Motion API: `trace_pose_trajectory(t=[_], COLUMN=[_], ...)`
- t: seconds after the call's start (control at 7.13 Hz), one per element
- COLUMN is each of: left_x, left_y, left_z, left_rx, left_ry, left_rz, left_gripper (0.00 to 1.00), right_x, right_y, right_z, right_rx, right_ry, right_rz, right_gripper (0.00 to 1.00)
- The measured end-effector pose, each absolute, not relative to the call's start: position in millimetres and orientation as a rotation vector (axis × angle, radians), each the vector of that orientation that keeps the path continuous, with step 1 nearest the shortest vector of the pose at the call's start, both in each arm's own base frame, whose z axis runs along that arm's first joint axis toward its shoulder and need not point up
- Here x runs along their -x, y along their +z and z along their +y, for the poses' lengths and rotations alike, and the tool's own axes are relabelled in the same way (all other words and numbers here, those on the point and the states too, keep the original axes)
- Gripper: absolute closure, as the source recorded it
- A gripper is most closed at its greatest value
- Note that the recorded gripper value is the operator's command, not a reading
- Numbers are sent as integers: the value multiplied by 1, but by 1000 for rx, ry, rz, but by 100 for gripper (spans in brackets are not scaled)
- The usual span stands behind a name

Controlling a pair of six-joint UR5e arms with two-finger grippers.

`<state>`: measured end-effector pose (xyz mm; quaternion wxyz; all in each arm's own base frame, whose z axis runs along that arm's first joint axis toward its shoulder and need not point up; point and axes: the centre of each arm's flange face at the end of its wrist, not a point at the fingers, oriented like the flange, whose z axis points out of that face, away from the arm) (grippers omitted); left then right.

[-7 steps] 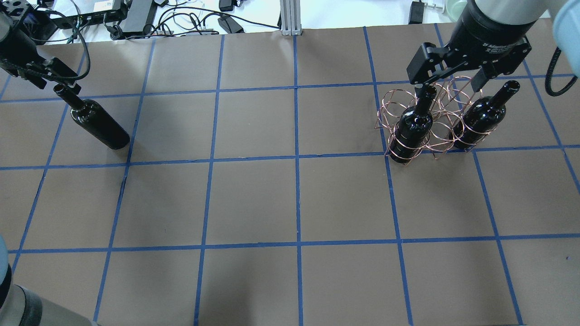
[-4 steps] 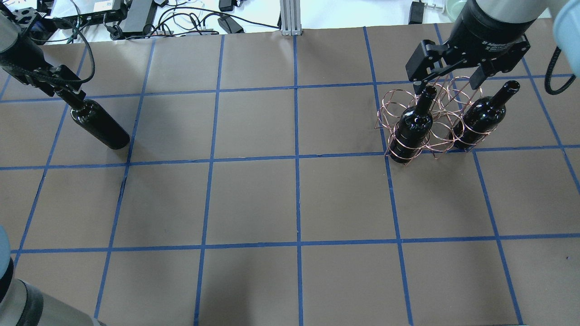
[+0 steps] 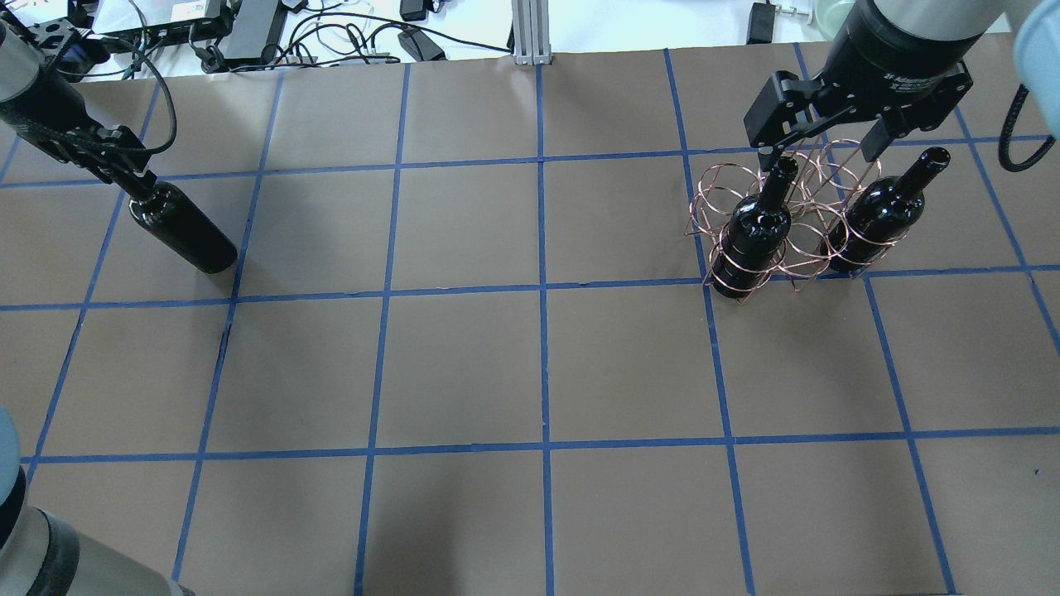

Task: Place wine into wine basket
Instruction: 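Lower the left gripper and close it on the bottle neck, then lift the bottle with the left gripper and stand it upright mid-table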

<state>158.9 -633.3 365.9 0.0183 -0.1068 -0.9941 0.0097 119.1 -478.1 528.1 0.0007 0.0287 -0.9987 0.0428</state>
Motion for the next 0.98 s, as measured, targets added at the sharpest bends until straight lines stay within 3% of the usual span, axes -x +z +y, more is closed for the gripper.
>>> trace_pose_trajectory(t=[0.14, 0.56, 0.98], left_x=[-159, -159, -102], left_y=[365, 366, 412], left_z=[-633, -632, -625], left_rx=[327, 317, 243], left_ry=[26, 15, 78], left_rz=[-3087, -3090, -3119], left_gripper=[100, 100, 100], right_x=[-119, -120, -120], right_y=[528, 528, 528], right_z=[-478, -478, -477], right_rx=[-89, -91, -93], right_ry=[134, 131, 131], right_rz=[-3137, -3138, -3138], right_gripper=[0, 0, 0])
